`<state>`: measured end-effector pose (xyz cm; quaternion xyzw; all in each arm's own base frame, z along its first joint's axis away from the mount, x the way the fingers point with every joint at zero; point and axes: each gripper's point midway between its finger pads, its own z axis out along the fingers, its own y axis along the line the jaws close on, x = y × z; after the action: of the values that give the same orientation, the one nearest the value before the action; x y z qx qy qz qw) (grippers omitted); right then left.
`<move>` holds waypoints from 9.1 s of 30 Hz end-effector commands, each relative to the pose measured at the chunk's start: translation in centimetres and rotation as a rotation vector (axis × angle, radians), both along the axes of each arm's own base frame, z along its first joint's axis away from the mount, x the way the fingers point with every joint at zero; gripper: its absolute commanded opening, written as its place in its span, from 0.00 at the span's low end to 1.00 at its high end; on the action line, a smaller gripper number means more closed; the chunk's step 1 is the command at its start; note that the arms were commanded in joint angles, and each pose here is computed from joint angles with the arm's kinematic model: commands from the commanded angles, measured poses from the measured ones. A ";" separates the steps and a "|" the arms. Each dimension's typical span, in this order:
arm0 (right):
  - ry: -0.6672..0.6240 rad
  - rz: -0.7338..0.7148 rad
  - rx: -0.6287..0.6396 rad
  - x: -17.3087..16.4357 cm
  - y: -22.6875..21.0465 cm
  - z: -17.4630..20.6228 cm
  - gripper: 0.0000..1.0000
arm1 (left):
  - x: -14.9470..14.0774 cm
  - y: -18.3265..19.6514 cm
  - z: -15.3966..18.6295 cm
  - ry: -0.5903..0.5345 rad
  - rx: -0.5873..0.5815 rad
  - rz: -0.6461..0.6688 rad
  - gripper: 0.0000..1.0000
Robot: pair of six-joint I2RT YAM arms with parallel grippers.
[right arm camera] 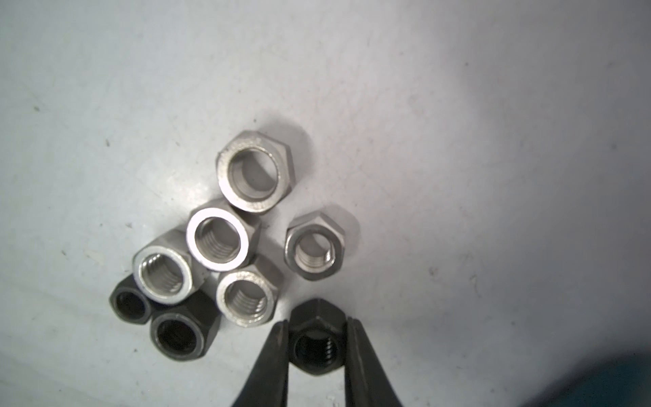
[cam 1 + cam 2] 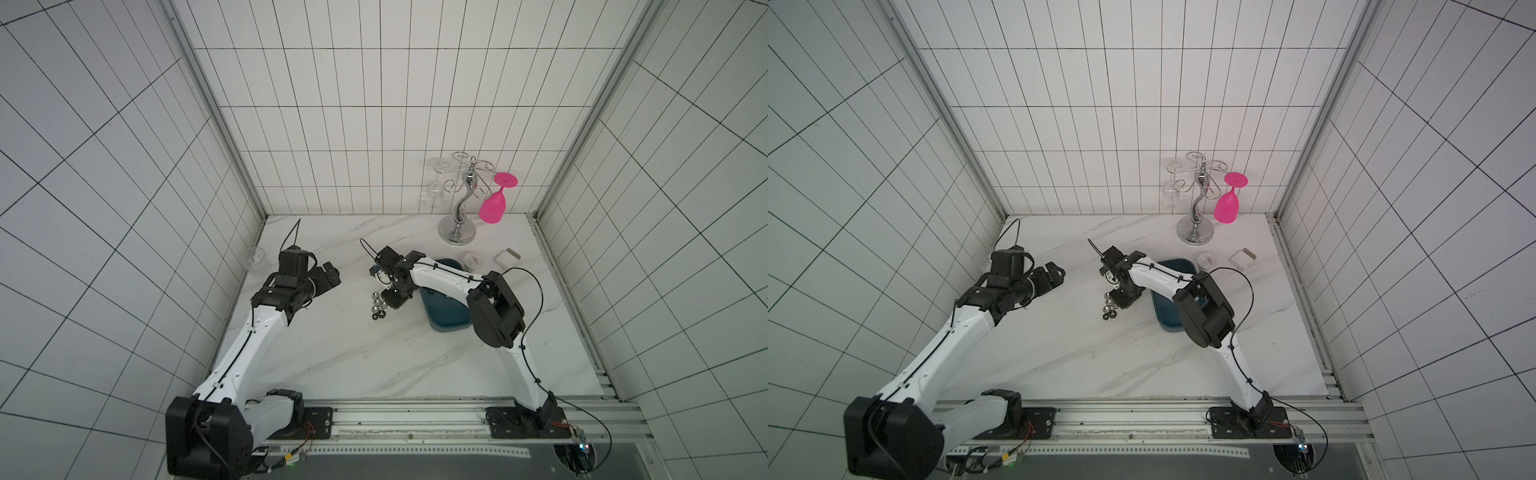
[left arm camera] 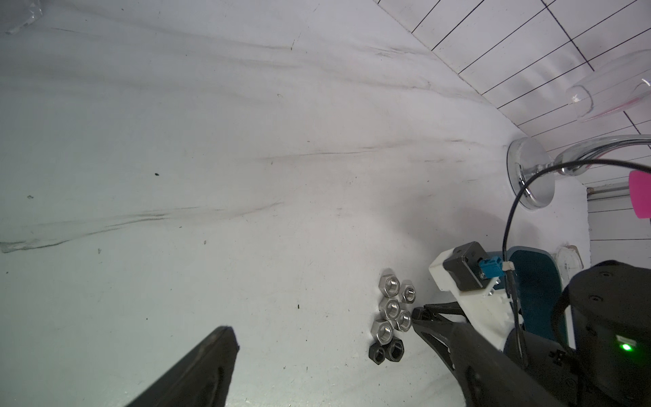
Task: Put the nuts on the desktop into the storage box
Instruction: Pick up the nut from the center of the board, then place the nut in the storage box, then pick up the nut from the center of the board, then place the nut in the storage box, then pick up the nut from the center of the board.
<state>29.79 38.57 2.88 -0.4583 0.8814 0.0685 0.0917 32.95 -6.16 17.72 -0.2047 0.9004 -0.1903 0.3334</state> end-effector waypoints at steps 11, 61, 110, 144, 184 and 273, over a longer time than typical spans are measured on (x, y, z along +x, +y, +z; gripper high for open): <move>-0.131 -0.172 0.210 2.1 -2.8 12.2 0.18 | 0.4 -1.6 0.7 -0.012 -0.072 -0.064 0.98; -0.012 -0.516 0.026 7.2 -15.0 3.5 0.43 | 0.6 -3.3 0.2 0.001 -0.022 -0.101 0.98; 0.044 -0.147 -0.022 -3.9 2.6 -2.1 0.54 | -0.4 1.7 -0.4 0.012 0.019 0.008 0.98; -0.154 -0.338 0.208 0.3 -3.0 12.2 0.18 | -0.9 -0.8 0.3 -0.026 -0.100 -0.054 0.98; -0.038 -0.611 -0.006 6.0 -18.4 3.7 0.52 | -0.4 -2.7 -0.2 0.013 -0.032 -0.093 0.98; -0.158 -0.241 0.209 1.5 2.5 10.0 0.15 | -1.5 2.0 -0.6 0.008 -0.061 0.037 0.98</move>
<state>30.18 42.33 8.47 -0.3592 0.9116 0.1026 0.1718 30.59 -3.97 15.49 -0.2390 0.9004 -0.1980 0.3048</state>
